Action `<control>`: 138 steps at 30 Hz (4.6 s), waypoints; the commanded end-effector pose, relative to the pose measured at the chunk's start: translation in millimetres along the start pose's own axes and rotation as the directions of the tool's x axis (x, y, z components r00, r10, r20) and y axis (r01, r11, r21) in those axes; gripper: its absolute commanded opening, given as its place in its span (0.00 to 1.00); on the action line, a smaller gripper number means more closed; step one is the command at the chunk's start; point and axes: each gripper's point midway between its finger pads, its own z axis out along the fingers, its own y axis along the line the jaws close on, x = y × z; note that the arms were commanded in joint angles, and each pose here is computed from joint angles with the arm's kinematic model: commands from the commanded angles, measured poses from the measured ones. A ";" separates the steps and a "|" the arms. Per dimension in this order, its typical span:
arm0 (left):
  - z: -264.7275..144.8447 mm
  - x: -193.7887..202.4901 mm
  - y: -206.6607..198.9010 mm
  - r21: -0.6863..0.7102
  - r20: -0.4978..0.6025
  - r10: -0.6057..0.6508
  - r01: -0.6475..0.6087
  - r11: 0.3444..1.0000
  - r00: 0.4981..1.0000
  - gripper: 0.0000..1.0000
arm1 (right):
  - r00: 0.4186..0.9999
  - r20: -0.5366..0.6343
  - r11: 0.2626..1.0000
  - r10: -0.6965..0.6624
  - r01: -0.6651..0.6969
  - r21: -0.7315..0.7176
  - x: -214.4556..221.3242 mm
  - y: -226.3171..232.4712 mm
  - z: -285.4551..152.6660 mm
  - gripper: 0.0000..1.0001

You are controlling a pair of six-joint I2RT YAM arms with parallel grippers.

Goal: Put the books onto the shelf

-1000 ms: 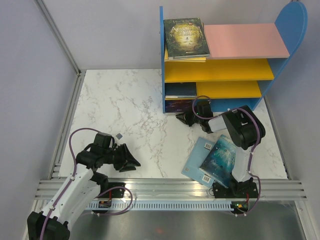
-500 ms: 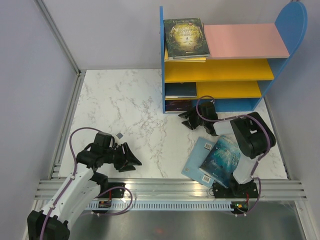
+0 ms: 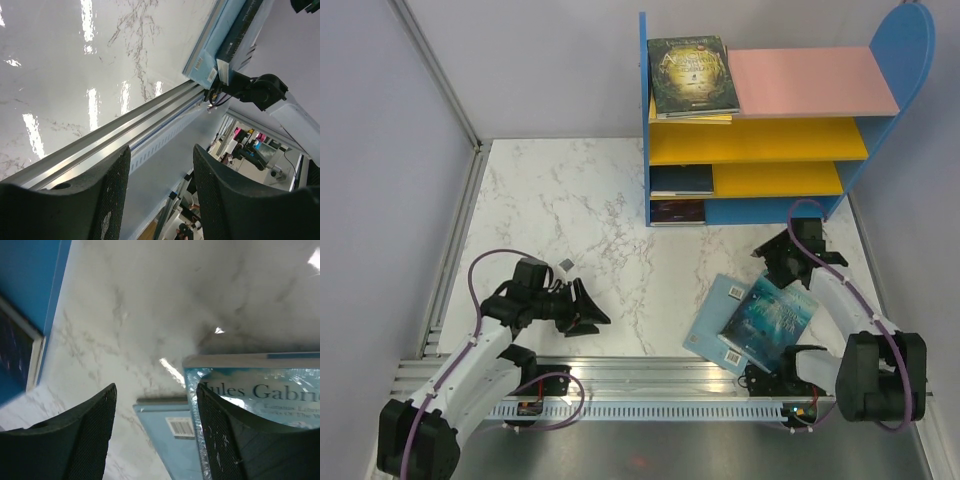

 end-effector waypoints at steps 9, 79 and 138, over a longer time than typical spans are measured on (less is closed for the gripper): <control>-2.7 5.1 -18.1 0.103 -0.044 0.059 -0.054 0.993 0.997 0.56 | 0.984 0.133 0.767 0.115 -0.173 0.618 -64.0 -166.7 -57.5 0.71; 131.9 17.4 -24.4 0.152 -0.096 -0.071 0.085 0.985 0.993 0.47 | 0.748 -0.647 0.955 -0.148 0.277 0.102 254.2 -84.9 -42.9 0.70; -47.6 -66.6 -197.0 0.643 0.216 -0.011 -0.133 0.754 0.976 0.02 | 0.805 -0.476 0.746 -0.354 -0.063 -0.663 203.4 97.6 -131.2 0.98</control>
